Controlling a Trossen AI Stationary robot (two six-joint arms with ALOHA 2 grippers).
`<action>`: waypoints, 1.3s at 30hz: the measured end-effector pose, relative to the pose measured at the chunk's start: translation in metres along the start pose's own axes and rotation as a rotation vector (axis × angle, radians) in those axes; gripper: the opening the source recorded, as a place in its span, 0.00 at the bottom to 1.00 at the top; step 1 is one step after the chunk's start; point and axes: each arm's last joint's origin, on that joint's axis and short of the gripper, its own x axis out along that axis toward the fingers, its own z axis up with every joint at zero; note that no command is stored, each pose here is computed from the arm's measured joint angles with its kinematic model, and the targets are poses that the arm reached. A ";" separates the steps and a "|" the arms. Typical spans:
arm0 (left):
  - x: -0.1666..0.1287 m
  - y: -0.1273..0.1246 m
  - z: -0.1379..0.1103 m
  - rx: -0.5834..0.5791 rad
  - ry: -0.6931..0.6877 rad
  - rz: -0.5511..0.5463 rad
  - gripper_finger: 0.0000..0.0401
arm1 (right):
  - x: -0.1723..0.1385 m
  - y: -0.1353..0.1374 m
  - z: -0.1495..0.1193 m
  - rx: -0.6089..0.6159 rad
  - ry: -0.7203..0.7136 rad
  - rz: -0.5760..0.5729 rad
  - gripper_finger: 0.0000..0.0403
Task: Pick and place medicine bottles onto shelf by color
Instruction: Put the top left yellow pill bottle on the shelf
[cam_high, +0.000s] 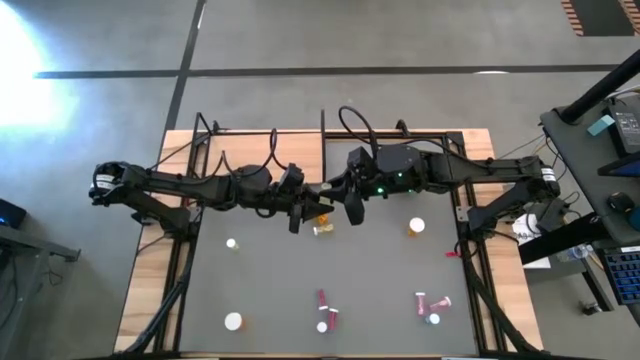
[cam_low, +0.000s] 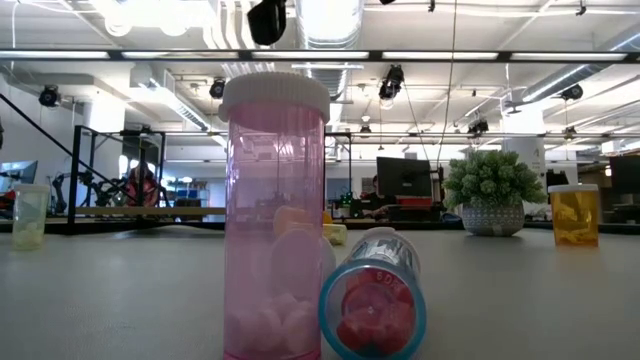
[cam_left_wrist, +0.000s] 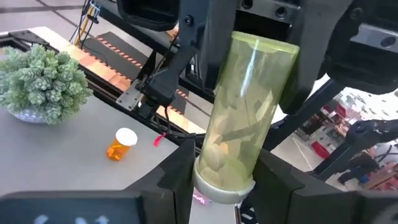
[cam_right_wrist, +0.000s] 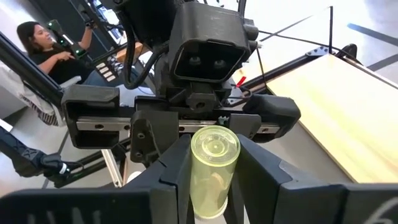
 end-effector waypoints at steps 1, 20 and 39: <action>0.000 0.000 0.000 0.009 -0.001 0.001 0.27 | 0.000 0.000 0.000 0.001 0.000 -0.001 0.24; -0.004 -0.003 0.004 0.027 -0.023 -0.001 0.27 | -0.002 0.000 0.001 -0.012 -0.006 0.001 0.23; -0.007 -0.002 0.014 0.051 -0.075 0.023 0.51 | -0.035 -0.007 0.011 -0.034 -0.039 -0.101 0.23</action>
